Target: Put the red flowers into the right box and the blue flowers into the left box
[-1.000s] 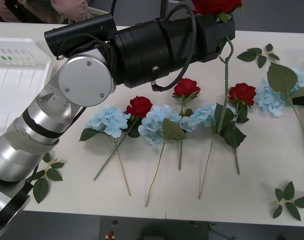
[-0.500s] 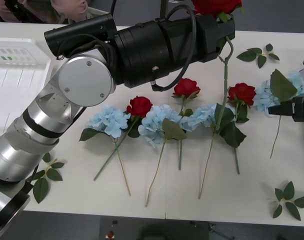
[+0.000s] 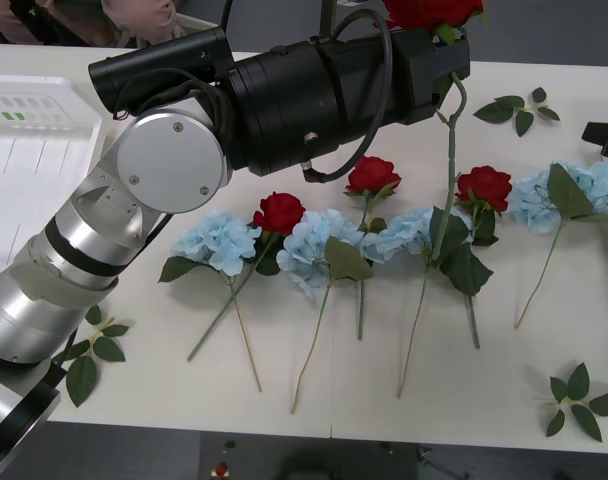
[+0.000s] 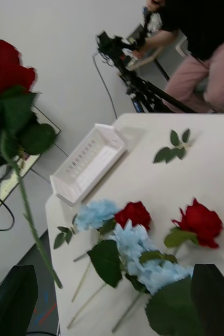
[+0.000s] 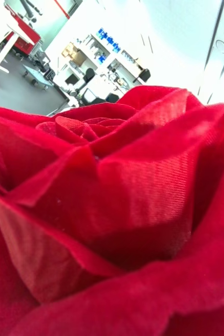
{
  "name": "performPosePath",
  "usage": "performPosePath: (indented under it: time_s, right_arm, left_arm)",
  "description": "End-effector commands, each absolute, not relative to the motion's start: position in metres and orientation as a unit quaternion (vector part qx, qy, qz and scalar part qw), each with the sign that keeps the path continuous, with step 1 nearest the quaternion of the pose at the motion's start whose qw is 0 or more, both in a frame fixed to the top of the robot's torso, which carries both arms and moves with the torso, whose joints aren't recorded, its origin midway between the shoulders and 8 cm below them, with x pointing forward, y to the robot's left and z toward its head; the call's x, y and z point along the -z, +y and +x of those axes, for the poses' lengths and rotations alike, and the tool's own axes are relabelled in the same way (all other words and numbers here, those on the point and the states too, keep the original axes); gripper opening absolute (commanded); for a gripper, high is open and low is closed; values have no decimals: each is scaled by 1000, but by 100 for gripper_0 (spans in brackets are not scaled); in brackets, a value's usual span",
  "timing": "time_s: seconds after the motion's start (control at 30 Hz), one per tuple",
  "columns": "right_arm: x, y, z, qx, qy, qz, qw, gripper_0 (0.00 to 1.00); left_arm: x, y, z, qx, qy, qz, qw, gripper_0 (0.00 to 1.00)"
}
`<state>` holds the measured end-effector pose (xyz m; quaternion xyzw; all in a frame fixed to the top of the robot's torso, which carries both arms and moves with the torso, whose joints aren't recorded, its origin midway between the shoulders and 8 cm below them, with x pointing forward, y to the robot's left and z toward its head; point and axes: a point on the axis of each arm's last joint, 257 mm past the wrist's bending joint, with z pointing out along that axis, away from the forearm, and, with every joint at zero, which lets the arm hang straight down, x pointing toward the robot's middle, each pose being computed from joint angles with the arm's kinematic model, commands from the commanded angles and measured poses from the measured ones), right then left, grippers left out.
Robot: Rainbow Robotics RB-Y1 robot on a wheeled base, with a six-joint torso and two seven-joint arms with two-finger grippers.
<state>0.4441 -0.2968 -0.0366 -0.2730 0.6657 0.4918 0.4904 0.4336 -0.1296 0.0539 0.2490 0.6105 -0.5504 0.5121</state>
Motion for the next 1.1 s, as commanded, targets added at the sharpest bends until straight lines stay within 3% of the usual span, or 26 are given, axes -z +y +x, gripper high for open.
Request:
performPosePath:
  time_s: [0.03, 0.4, 0.77, 1.1]
  right_arm:
    - [11, -276, 413, -483, 651, -296, 505, 85]
    - [3, -193, 357, -469, 646, -314, 514, 85]
    - [33, -128, 366, -422, 649, -287, 565, 85]
    - [67, -116, 388, -374, 652, -283, 596, 85]
  left_arm:
    - [-72, -135, 426, 550, 596, 264, 522, 0]
    - [-72, -135, 426, 550, 596, 264, 522, 0]
    - [-72, -135, 426, 550, 596, 264, 522, 0]
    - [-72, -135, 426, 550, 596, 264, 522, 0]
